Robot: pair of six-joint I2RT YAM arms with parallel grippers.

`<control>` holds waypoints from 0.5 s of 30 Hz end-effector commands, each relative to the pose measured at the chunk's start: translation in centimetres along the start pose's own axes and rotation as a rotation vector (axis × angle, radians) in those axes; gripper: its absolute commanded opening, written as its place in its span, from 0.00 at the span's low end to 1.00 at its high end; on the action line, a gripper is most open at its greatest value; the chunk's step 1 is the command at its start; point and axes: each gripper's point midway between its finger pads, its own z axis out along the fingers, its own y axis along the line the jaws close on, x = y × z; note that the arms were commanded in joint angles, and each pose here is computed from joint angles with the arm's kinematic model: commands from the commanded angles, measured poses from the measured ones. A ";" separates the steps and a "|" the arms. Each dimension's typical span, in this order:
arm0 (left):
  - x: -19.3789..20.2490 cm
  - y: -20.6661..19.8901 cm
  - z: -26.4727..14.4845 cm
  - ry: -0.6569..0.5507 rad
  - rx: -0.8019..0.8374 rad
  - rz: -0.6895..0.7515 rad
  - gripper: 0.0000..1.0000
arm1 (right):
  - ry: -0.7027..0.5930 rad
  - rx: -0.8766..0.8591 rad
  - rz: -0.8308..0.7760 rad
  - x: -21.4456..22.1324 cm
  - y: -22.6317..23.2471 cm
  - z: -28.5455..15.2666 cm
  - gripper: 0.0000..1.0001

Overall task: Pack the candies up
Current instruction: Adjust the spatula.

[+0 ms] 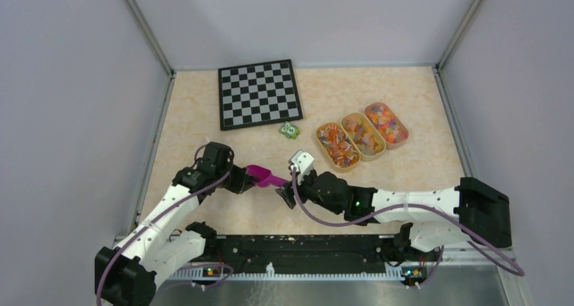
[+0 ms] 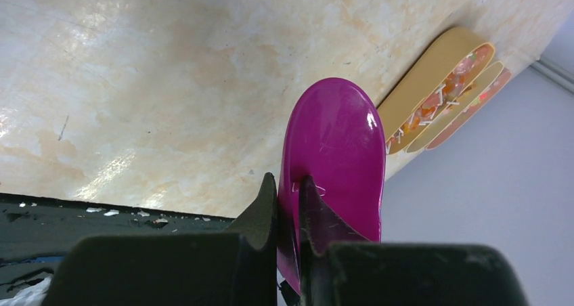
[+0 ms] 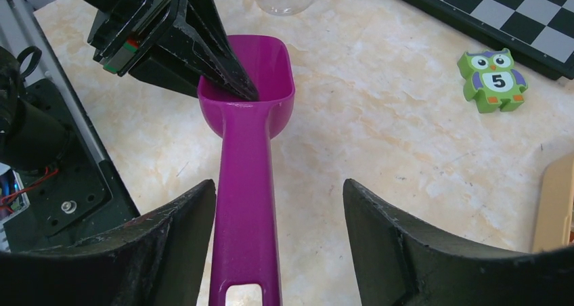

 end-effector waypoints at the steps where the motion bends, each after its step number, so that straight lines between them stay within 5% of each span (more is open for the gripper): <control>1: -0.7 -1.1 -0.6 -0.042 0.026 -0.021 0.00 | -0.074 -0.023 0.018 -2.9 0.8 -0.2 0.65; 4: -0.5 -1.0 -0.4 -0.029 0.025 -0.020 0.00 | -0.073 -0.037 0.014 -3.1 1.1 0.0 0.56; 9: -0.2 -1.3 -0.5 -0.013 0.043 -0.022 0.00 | -0.059 -0.049 0.003 -3.0 1.9 1.0 0.58; 15: -0.3 -1.2 -0.5 -0.019 0.041 -0.008 0.00 | -0.076 -0.047 0.003 -3.5 2.1 1.4 0.05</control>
